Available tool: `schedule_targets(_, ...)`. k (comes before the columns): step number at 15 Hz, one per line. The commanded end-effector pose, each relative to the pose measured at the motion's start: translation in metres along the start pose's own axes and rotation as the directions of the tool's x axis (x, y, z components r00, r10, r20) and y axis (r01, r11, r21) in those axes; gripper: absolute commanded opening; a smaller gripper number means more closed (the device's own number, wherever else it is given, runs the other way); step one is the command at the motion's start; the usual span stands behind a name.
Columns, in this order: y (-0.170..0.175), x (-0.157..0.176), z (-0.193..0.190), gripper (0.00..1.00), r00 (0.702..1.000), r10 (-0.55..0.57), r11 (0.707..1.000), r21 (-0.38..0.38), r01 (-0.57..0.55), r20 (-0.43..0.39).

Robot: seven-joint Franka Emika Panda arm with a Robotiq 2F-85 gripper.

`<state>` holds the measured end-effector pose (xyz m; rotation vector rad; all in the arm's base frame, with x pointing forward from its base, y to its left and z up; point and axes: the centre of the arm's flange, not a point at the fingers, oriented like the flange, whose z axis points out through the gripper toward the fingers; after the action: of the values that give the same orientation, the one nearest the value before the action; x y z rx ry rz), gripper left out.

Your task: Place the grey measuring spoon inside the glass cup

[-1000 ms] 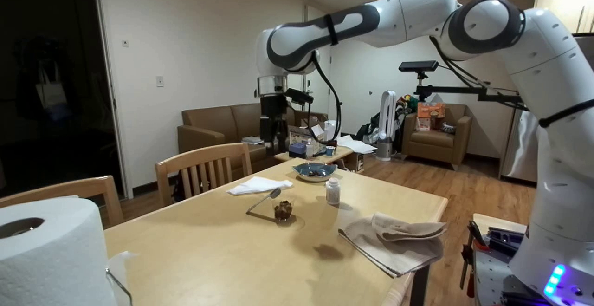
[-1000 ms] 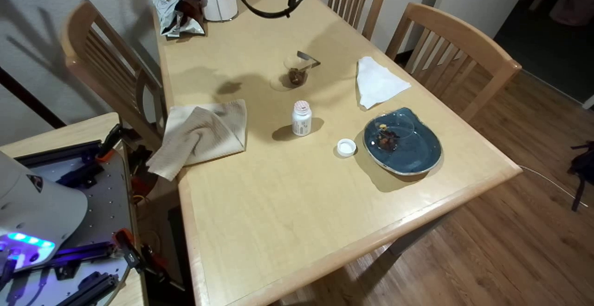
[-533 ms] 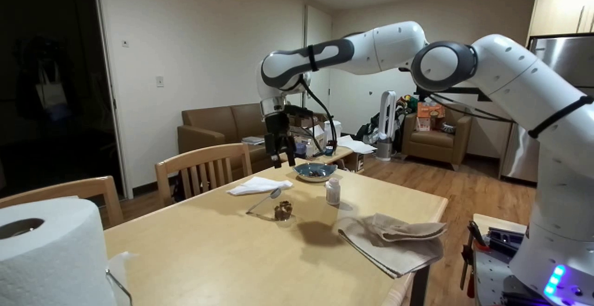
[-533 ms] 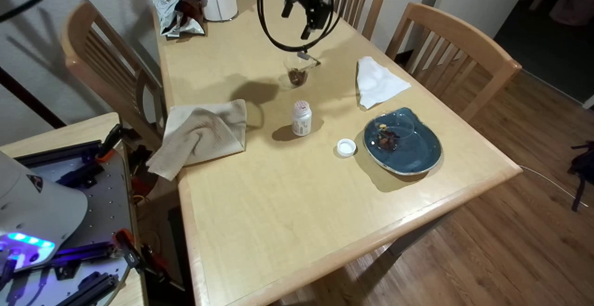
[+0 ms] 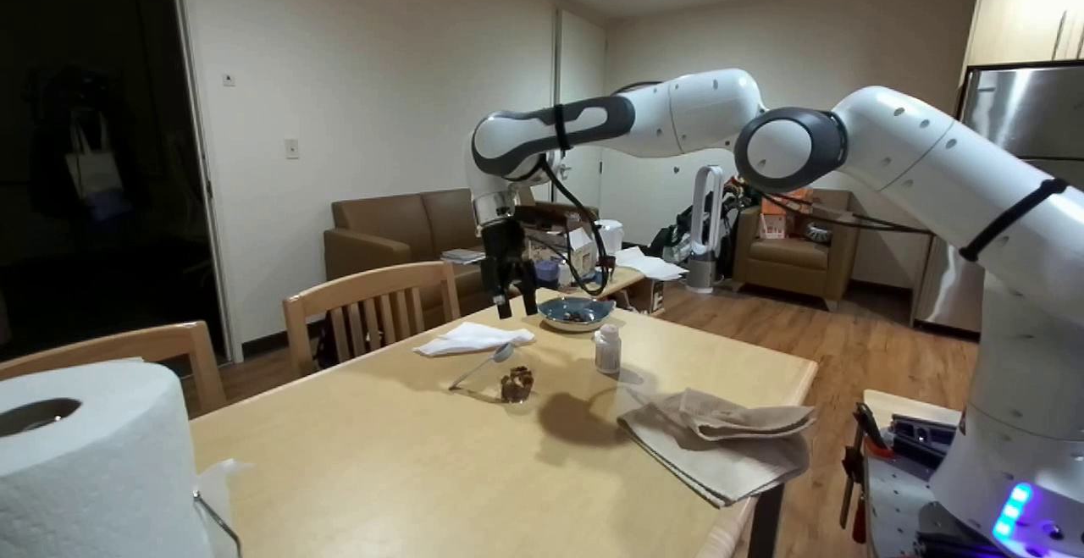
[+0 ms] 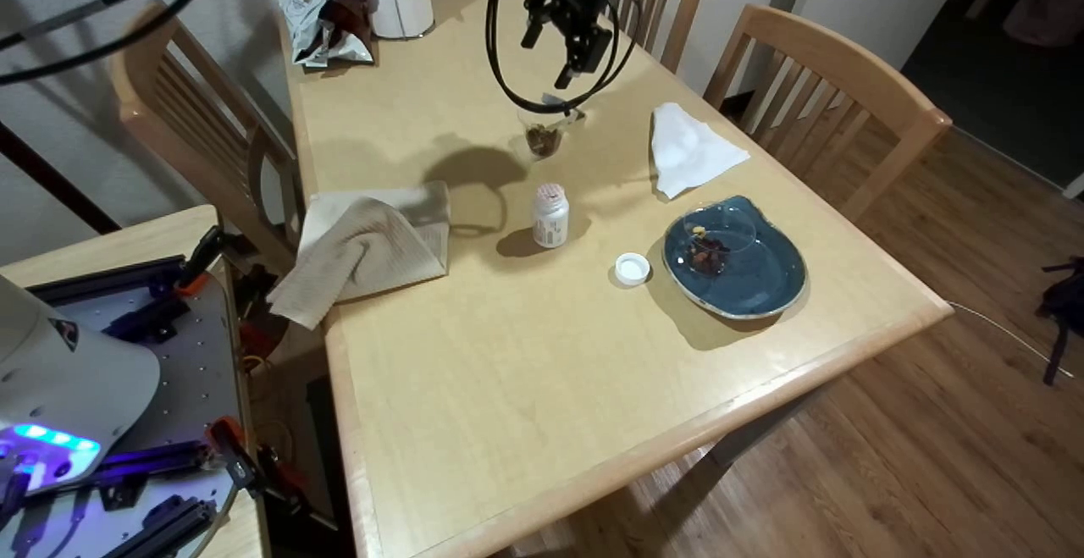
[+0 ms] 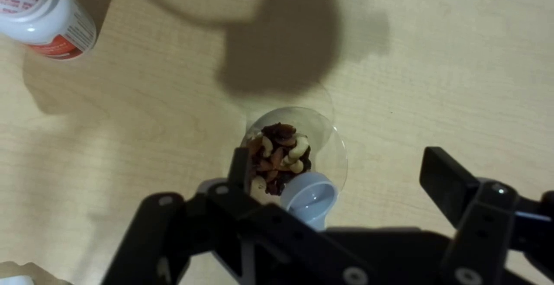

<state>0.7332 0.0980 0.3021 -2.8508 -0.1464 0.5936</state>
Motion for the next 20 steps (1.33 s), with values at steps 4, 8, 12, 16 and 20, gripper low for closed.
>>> schedule_targets(4,0.001,0.007,0.003,1.0,0.986,-0.162,0.987,-0.005,0.163,0.034)
schedule_targets(8,0.003,0.005,0.007,1.0,0.944,-0.302,0.952,-0.005,0.305,0.129)
schedule_targets(12,0.006,-0.002,0.013,1.0,0.901,-0.367,0.927,0.009,0.376,0.231)
schedule_targets(16,0.006,-0.018,0.026,1.0,0.915,-0.342,0.938,0.025,0.345,0.216)
schedule_targets(20,0.006,-0.018,0.027,1.0,0.914,-0.342,0.938,0.025,0.345,0.216)
